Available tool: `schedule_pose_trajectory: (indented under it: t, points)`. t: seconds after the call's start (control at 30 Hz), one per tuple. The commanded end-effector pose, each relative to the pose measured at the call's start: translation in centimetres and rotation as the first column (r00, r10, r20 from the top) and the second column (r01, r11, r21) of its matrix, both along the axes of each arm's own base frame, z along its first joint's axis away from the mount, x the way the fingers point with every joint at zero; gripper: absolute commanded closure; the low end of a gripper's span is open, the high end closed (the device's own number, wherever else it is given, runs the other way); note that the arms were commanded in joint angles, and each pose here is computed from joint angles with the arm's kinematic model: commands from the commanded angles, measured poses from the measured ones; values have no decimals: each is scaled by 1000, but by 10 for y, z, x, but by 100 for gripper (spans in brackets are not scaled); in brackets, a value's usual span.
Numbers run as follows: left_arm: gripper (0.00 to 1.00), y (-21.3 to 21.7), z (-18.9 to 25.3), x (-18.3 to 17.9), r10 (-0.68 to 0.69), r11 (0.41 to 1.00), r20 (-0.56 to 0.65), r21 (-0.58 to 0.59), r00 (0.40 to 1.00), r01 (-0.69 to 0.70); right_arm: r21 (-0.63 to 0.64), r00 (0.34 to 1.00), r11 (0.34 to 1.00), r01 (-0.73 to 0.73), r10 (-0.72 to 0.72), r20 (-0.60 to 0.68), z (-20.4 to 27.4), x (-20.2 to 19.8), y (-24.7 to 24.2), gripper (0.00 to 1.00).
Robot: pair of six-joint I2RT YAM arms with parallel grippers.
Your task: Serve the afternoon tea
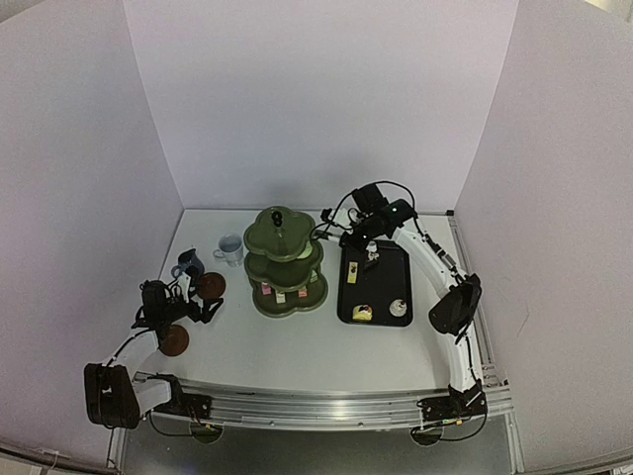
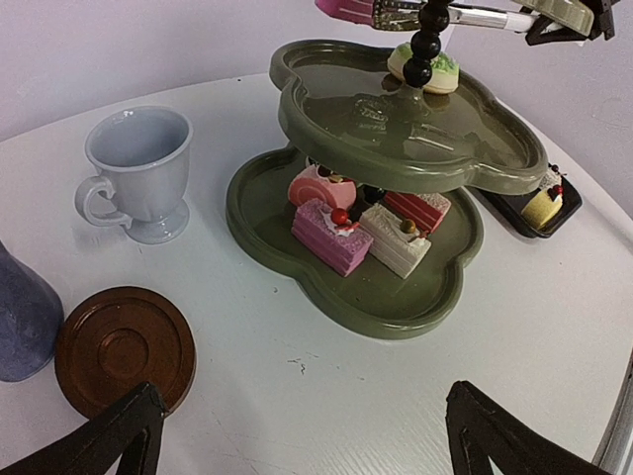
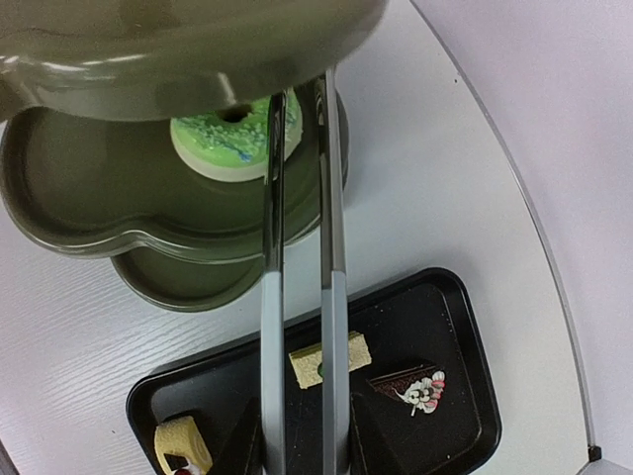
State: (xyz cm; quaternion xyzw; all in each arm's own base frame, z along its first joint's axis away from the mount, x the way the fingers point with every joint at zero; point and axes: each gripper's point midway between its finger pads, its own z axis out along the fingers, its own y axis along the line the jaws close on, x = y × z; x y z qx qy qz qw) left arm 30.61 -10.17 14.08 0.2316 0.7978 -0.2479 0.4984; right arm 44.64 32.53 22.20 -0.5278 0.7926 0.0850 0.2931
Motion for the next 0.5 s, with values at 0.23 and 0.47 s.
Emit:
schedule_pose_trajectory:
  t: [0.23, 0.47]
  points:
    - [1, 0, 5, -1, 0, 1000, 30, 11, 1000, 0, 7, 996, 998, -66, 65, 58, 9, -5, 28, 100]
    - [1, 0, 5, -2, 4, 1000, 31, 12, 1000, -4, 3, 996, 997, -72, 72, 59, 7, -7, 33, 95]
